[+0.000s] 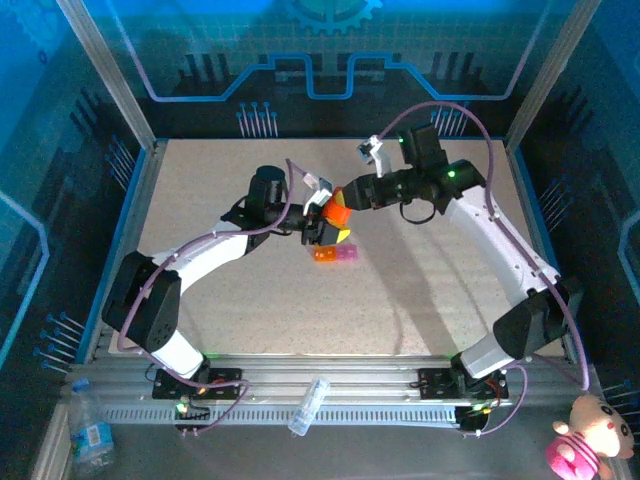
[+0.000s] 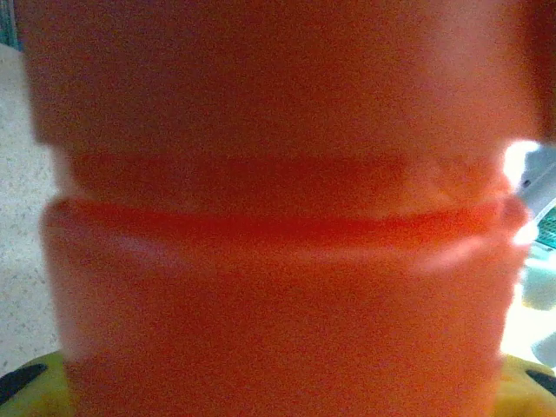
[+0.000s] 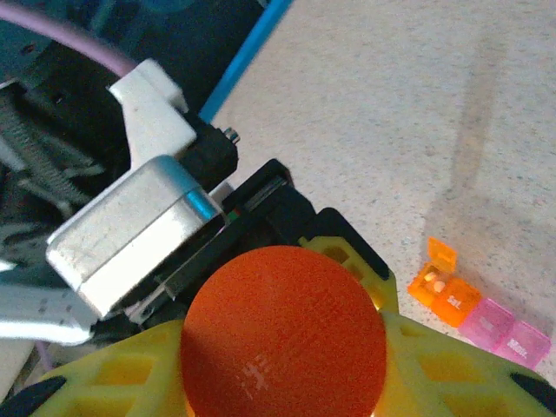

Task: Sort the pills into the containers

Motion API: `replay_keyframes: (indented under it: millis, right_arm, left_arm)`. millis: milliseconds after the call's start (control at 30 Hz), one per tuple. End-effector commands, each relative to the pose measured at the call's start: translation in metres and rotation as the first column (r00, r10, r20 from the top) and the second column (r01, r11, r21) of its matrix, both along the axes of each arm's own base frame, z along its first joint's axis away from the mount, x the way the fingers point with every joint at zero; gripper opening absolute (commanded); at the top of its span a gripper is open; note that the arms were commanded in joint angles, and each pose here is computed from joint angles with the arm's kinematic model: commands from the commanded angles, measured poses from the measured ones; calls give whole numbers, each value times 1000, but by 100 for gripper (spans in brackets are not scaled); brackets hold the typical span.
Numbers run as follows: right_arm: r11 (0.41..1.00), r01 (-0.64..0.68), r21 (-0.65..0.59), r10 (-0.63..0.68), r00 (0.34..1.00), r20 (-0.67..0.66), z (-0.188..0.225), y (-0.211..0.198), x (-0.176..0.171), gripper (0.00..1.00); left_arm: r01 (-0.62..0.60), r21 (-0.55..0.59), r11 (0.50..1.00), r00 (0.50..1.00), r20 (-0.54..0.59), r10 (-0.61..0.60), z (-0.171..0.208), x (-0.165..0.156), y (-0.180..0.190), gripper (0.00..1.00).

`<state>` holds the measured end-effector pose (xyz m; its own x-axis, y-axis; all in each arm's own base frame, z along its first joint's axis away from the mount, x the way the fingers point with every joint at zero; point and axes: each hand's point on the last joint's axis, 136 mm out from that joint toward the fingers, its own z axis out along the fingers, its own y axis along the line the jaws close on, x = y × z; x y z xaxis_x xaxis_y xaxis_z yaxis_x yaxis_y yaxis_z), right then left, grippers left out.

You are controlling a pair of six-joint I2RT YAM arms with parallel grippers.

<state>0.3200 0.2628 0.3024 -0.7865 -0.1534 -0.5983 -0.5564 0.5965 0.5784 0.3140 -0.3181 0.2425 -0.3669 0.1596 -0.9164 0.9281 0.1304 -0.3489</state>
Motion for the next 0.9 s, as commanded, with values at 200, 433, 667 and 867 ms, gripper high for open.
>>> replay_keyframes:
  millis: [200,433,667,867]
  right_arm:
    - [971,234,-48,-239,958,-161,-37,-11,4,31]
    - [968,242,71,-237,969,-73,-3,-50,12,35]
    - [976,175,128,-179,984,14,14,-56,4,47]
    - [978,107,180,-115,993,33,15,-47,0,49]
  left_arm:
    - [-28,-55,998,983,179,38,34,9,-9,0]
    - [-9,-70,998,982,186,22,39,6,-10,0]
    - [12,-95,995,984,179,5,45,3,-11,0]
    - [27,-111,993,985,170,-8,48,1,-12,0]
